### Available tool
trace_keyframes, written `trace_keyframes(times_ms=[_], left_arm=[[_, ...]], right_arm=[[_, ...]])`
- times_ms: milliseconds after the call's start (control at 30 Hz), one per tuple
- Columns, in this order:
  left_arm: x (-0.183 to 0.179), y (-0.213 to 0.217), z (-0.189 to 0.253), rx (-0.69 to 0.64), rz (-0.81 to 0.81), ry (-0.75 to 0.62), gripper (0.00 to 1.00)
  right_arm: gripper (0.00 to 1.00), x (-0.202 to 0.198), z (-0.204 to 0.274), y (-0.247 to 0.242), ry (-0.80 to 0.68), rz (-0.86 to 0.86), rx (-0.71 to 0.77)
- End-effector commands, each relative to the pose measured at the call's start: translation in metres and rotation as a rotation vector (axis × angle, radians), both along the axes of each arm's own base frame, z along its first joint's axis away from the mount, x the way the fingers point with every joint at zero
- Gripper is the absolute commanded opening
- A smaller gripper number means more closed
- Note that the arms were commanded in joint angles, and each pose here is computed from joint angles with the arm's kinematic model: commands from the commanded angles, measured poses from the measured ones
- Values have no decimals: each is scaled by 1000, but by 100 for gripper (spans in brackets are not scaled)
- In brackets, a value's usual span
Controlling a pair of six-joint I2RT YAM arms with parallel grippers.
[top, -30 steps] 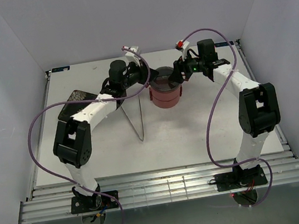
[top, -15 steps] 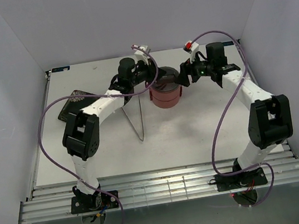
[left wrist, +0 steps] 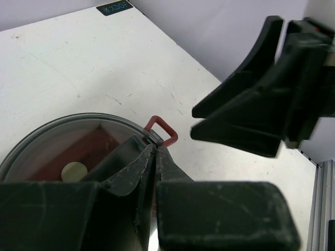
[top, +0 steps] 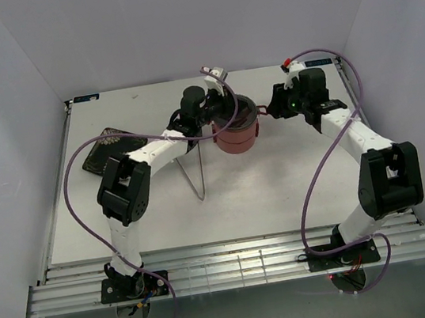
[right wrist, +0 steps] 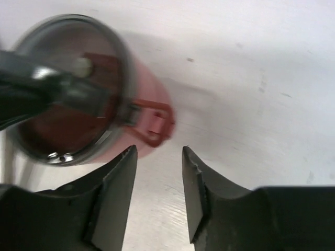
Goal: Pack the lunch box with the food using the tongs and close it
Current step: Close the fastener on the packing box.
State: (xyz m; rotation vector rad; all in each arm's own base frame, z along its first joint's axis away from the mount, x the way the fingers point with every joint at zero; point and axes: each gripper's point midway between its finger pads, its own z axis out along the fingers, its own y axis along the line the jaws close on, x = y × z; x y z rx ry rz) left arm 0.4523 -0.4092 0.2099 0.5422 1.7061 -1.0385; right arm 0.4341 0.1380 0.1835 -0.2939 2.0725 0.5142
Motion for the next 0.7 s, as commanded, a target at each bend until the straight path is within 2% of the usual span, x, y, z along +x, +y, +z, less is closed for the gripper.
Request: trace_keyframes(times_ms=[0,300,433,567,667], left_arm=[[-3,4,-33,56,24,48,17],[-8,9,-52,72,31,69,15],[-8,9,-55,70,32,69,15],[-8,7,-58,72,24,71,15],[-9,8,-61,77,25,73,15]], right_arm=[[44,15,-6,-30,26,-217,-27],[19,36,-13,-43,98,-290,-135],[14,40,-35,-16,145,-222,-175],[13,33,-60,15,217,-133,-232],[12,30,-76,18,253,-110,-290]])
